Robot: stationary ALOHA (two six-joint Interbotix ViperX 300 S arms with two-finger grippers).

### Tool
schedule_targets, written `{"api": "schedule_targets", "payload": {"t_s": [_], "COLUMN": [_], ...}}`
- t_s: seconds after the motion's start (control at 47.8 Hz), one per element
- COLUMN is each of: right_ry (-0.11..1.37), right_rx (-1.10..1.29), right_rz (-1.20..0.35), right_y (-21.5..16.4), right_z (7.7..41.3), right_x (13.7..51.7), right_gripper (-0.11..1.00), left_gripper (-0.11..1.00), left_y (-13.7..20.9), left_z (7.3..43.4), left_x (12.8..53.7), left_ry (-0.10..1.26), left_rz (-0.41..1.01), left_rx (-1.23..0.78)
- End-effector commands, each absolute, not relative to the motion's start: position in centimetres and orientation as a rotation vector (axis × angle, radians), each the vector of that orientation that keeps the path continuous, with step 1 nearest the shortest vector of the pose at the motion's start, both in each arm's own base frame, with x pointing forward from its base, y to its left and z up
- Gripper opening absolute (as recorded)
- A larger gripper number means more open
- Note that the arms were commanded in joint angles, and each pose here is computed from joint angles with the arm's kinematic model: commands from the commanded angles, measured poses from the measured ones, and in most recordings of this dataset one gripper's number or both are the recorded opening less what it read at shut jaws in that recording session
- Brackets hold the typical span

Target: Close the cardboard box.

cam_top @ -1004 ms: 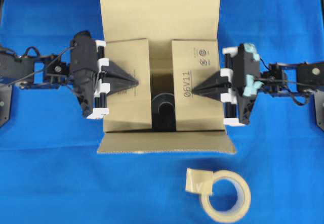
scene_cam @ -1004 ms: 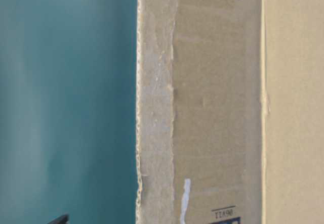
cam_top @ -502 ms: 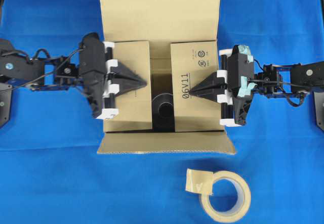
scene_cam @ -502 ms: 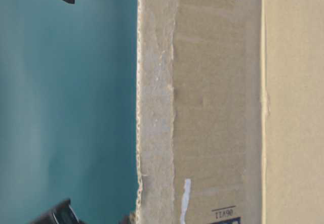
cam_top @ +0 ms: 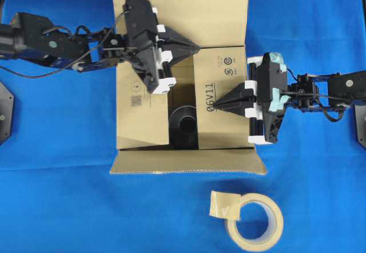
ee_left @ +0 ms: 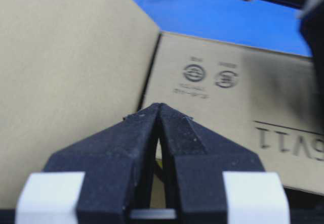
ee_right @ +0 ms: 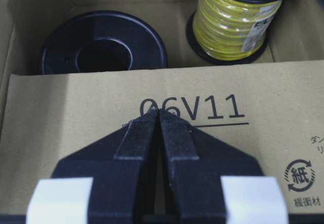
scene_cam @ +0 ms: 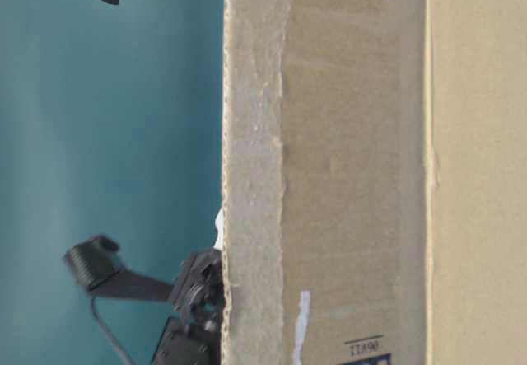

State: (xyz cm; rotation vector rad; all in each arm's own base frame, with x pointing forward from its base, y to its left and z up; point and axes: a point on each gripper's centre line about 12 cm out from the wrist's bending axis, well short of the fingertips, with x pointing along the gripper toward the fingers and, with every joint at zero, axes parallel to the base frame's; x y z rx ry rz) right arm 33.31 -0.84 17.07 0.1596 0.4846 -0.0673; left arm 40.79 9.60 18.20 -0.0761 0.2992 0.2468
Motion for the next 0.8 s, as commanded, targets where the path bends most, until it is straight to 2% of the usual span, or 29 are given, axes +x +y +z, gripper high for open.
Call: {"api": "schedule_targets", "payload": {"t_s": [0.0, 0.209, 0.607, 0.774], "right_ry": [0.445, 0.438, 0.437, 0.385], "right_rx": [0.161, 0.161, 0.159, 0.157], "right_rz": [-0.061, -0.058, -0.048, -0.037], "right_y": [-0.7, -0.6, -0.3, -0.1], "right_z": [18.0, 18.1, 18.2, 20.5], "right_x": [33.9, 34.0, 34.0, 33.4], "right_gripper": [0.0, 0.0, 0.0, 0.0], "left_gripper": [0.01, 0.01, 0.01, 0.01], "left_y": [10.1, 10.9, 11.1, 11.1], "left_z": [18.8, 17.5, 17.7, 17.7], "left_x": [41.3, 41.5, 41.6, 41.6], "left_ry": [0.271, 0.289, 0.262, 0.266], "left_rz": [0.254, 0.269, 0.273, 0.274], "left_rx": [-0.065, -0.056, -0.052, -0.056]}}
